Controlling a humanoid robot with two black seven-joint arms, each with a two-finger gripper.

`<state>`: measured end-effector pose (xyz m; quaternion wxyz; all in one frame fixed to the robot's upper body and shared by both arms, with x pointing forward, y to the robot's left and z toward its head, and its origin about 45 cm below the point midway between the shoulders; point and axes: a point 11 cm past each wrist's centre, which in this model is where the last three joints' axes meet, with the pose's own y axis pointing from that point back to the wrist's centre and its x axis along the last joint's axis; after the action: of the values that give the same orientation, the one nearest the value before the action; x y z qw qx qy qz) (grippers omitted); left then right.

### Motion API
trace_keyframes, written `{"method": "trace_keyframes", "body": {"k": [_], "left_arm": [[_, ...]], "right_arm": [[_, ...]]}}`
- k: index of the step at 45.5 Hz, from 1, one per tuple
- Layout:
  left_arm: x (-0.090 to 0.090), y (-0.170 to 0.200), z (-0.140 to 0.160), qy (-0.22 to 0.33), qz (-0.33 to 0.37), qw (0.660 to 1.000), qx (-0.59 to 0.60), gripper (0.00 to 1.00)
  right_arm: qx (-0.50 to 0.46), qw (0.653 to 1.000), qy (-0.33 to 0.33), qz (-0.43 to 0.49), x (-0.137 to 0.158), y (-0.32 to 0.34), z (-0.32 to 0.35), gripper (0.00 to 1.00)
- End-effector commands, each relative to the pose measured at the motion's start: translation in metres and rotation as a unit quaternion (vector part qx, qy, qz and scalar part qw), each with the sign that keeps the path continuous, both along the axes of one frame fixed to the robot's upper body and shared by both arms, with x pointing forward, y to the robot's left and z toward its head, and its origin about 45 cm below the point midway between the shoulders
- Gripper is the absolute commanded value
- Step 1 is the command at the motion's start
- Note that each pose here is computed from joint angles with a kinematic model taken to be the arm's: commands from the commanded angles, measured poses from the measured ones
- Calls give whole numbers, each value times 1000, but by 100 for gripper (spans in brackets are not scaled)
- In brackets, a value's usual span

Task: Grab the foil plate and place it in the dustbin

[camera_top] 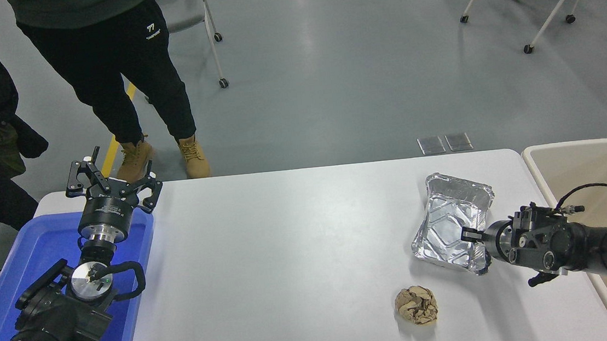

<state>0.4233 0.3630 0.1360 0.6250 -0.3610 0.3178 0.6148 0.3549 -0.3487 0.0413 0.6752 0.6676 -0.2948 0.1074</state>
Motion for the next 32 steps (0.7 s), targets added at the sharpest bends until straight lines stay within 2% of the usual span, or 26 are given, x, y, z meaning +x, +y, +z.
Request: {"method": "trace_keyframes", "body": {"k": [1, 14, 22, 32], "left_arm": [[0, 0, 1, -1, 0, 1000, 1, 99], [0, 0, 0, 0, 0, 1000, 0, 99], [0, -1, 0, 0, 0, 1000, -1, 99], [0, 0, 1, -1, 0, 1000, 0, 99]], "right_arm": [[-2, 1000, -14, 1, 16, -4, 19, 0], [5, 1000, -12, -9, 31, -25, 66, 0], [9, 999, 42, 6, 30, -35, 113, 0], [4, 999, 47, 17, 34, -43, 179, 0]]}}
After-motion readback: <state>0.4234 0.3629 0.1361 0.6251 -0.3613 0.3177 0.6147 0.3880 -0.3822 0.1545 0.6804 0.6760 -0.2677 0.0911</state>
